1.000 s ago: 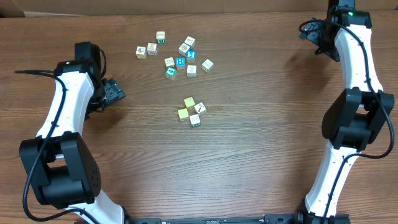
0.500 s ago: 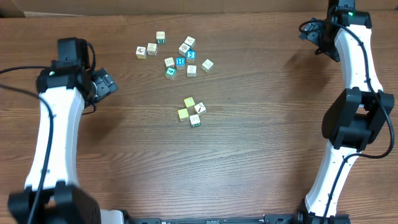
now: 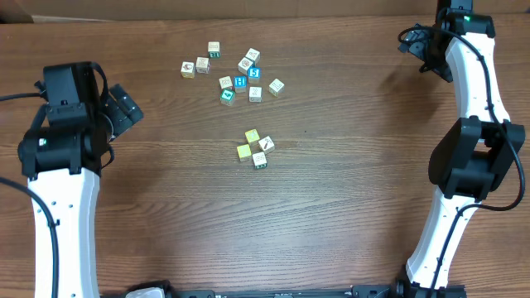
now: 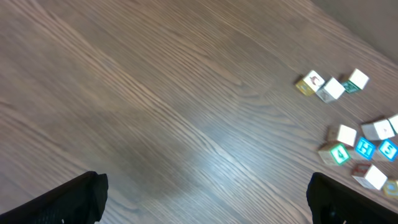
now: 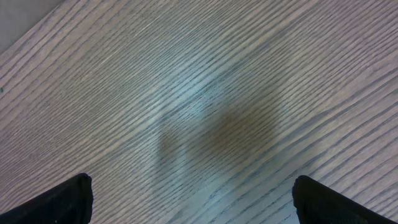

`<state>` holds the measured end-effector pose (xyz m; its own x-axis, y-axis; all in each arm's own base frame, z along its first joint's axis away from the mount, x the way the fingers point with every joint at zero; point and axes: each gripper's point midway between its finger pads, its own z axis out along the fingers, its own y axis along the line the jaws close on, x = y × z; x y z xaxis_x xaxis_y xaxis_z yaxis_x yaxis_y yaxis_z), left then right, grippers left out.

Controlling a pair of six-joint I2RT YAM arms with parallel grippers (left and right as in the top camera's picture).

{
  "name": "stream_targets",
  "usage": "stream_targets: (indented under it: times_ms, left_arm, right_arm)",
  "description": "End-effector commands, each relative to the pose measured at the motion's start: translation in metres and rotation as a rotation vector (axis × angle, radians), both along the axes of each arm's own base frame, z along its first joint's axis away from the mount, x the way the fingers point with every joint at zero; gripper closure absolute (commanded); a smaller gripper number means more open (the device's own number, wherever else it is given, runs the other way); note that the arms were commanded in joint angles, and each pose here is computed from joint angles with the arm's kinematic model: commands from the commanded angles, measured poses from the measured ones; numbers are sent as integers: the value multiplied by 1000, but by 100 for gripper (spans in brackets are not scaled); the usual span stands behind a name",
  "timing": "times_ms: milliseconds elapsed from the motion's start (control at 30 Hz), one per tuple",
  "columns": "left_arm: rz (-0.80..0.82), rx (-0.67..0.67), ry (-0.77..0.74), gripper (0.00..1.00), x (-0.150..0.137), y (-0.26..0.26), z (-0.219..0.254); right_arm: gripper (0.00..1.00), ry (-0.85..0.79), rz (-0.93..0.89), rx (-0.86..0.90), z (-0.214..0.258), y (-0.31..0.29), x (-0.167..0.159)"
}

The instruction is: Form a circle

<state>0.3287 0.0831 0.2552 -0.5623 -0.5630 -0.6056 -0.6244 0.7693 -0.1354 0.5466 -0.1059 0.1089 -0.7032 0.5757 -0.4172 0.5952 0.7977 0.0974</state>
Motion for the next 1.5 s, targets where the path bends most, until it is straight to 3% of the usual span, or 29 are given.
stream_targets:
  times_ms: [0, 267, 367, 400, 433, 633, 800, 967, 1467]
  left_arm:
    - [33, 53, 11, 1, -12, 9, -1]
    - [36, 43, 157, 3, -45, 6, -61]
    - [137, -8, 88, 52, -43, 7, -79]
    - [142, -31, 47, 10, -37, 5, -83]
    - [128, -62, -11, 1, -28, 0, -86]
    - [-66, -196, -420, 1, 33, -36, -67]
    - [-158, -132, -614, 0, 42, -48, -48]
    - [-222, -50, -691, 0, 30, -51, -50]
    - [-138, -42, -841, 1, -36, -44, -106]
  right_arm:
    - [0, -38, -1, -13, 18, 0, 3]
    - [0, -38, -1, -13, 18, 0, 3]
    - [0, -38, -1, -13, 18, 0, 3]
    - [0, -38, -1, -13, 18, 0, 3]
    - [0, -38, -1, -13, 18, 0, 3]
    - [0, -38, -1, -13, 18, 0, 3]
    - [0, -38, -1, -13, 18, 0, 3]
    - [0, -38, -1, -13, 18, 0, 3]
    - [0, -38, -1, -13, 18, 0, 3]
